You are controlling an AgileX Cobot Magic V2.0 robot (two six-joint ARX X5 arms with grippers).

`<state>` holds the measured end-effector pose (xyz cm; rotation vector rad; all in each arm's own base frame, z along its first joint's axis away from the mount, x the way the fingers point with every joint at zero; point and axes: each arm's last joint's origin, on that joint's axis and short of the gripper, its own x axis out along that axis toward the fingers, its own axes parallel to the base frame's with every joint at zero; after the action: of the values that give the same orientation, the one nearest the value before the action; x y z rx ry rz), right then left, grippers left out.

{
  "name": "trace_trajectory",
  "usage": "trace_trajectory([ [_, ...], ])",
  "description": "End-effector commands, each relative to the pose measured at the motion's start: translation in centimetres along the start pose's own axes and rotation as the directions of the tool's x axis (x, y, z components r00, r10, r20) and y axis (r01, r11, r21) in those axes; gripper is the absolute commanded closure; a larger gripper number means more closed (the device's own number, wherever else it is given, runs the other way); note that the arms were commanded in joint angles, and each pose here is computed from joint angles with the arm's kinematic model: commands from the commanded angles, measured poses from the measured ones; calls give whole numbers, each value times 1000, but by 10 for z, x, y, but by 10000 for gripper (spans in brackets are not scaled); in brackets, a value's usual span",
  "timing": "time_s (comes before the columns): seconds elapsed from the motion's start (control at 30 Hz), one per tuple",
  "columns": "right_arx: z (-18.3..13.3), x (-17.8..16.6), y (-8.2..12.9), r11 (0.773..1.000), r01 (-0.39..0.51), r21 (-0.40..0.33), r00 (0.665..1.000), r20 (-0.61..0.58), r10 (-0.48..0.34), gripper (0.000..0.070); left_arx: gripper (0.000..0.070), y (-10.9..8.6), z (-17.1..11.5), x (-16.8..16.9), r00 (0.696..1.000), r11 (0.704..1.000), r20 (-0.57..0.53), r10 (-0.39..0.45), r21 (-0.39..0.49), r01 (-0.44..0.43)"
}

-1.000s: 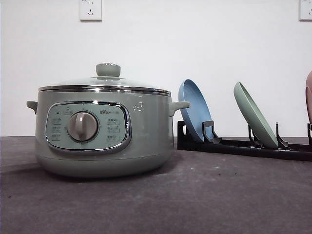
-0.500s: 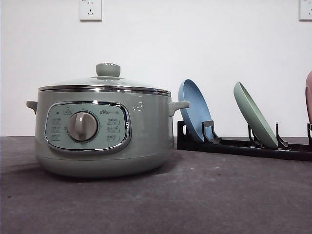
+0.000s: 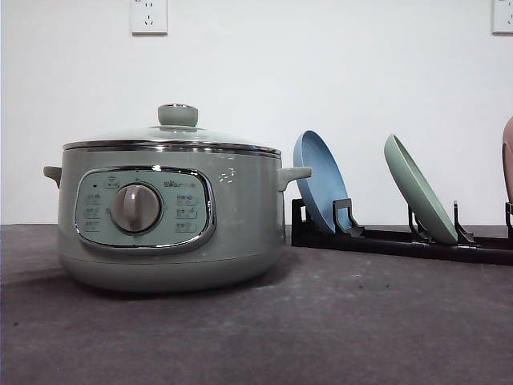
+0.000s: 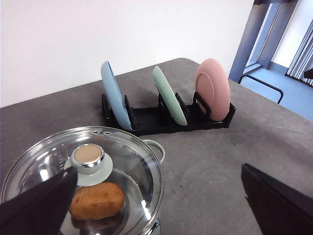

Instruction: Transfer potato from steamer to green plate

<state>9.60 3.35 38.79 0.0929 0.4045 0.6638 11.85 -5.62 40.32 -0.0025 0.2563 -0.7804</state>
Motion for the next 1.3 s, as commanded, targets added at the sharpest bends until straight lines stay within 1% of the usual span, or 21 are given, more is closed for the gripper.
trace_trajectory([
  [0.0,5,-2,2,1000,-7,9,1000,18,7,63,0,-2,7,-2,1000,1000,26,-11,10,11],
  [0.2,5,-2,2,1000,-8,24,1000,18,7,64,0,-2,7,-2,1000,1000,25,-11,-25,11],
  [0.3,5,-2,2,997,-9,71,1000,20,7,64,0,-2,7,-2,1000,1000,25,-11,-27,12],
  [0.4,6,-1,1,995,-7,95,1000,19,6,64,0,-2,6,-2,1000,999,18,-11,-30,11],
  [0.6,9,22,-11,984,22,178,999,-49,-14,72,0,-1,5,0,1000,999,2,-11,-38,11],
  [0.73,13,50,-26,968,41,246,993,-114,-13,72,0,0,4,2,1000,999,-4,-11,-44,11],
  [0.83,19,73,-37,958,58,280,986,-164,-12,72,0,0,4,2,1000,999,-5,-11,-45,11],
  [0.97,31,103,-54,949,84,304,976,-218,-16,72,0,0,4,2,1000,999,-7,-11,-46,11],
  [1.03,39,119,-65,948,98,302,970,-241,-24,72,0,0,4,2,1000,999,-7,-11,-49,11],
  [1.27,60,169,-103,926,208,314,947,-301,-111,72,0,0,4,2,1000,999,-11,-11,-51,10],
])
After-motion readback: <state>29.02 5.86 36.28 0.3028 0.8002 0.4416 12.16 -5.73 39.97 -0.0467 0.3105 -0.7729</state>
